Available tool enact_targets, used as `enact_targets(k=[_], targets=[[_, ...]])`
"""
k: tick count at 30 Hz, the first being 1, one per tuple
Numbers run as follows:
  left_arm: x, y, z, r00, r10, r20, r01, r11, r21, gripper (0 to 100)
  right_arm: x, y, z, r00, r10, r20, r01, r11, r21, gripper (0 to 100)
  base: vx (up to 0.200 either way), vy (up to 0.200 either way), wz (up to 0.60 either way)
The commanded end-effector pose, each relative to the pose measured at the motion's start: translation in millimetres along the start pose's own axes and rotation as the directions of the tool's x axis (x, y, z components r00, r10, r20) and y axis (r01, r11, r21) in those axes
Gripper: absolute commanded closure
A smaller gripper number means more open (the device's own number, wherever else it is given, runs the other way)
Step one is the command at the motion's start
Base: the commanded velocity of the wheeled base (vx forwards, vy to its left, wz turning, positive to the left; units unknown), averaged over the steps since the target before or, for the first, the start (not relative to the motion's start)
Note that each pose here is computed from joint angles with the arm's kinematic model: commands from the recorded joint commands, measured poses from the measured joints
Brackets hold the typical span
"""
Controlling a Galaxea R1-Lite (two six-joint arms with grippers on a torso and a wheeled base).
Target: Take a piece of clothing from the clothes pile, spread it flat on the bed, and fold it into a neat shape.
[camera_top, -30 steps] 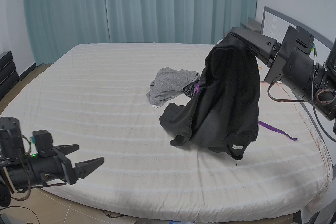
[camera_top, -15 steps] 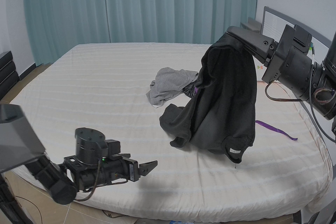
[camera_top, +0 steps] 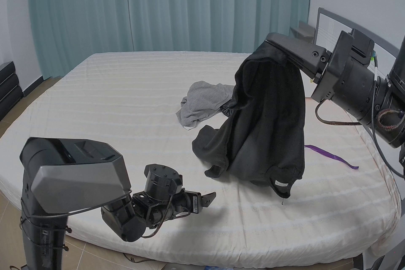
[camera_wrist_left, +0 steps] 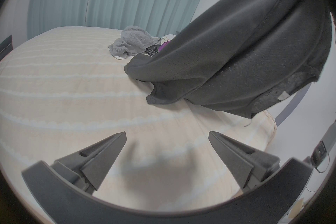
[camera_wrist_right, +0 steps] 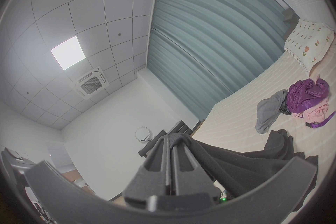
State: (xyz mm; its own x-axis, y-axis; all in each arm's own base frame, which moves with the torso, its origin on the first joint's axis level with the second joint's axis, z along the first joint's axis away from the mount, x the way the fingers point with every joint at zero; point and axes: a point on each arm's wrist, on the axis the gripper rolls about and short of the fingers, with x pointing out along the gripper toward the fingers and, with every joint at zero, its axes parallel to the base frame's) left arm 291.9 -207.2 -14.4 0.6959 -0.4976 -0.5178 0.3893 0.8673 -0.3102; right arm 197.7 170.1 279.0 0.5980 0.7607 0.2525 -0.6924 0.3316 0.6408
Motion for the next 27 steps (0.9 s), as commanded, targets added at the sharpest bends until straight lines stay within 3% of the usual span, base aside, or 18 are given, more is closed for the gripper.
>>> enact_targets(k=[1,12,20,21,27], targets=[[36,3,-9,1.0,0.013,0.006,-0.013,1.0,-0.005,0,-1,1,-1,1.0,0.002,-0.002,-0.002,1.0,-0.002,100,0.0,0.0,0.0],[93,5,6,0.994,-0.005,0.112,0.004,1.0,0.012,0,-3,3,0,1.0,0.006,0.003,-0.006,1.0,-0.003,100,0.0,0.0,0.0],[113,2,18,0.994,0.021,0.104,-0.022,1.0,0.012,0,-7,6,4,1.0,0.013,0.016,-0.013,1.0,-0.008,100,0.0,0.0,0.0],[114,1,19,0.994,0.025,0.107,-0.026,1.0,0.012,100,-7,5,4,1.0,0.01,0.017,-0.01,1.0,-0.008,100,0.0,0.0,0.0],[113,8,19,0.987,0.092,0.129,-0.093,0.996,-0.002,100,-9,0,9,0.999,-0.009,0.032,0.009,1.0,-0.015,100,0.0,0.0,0.0]])
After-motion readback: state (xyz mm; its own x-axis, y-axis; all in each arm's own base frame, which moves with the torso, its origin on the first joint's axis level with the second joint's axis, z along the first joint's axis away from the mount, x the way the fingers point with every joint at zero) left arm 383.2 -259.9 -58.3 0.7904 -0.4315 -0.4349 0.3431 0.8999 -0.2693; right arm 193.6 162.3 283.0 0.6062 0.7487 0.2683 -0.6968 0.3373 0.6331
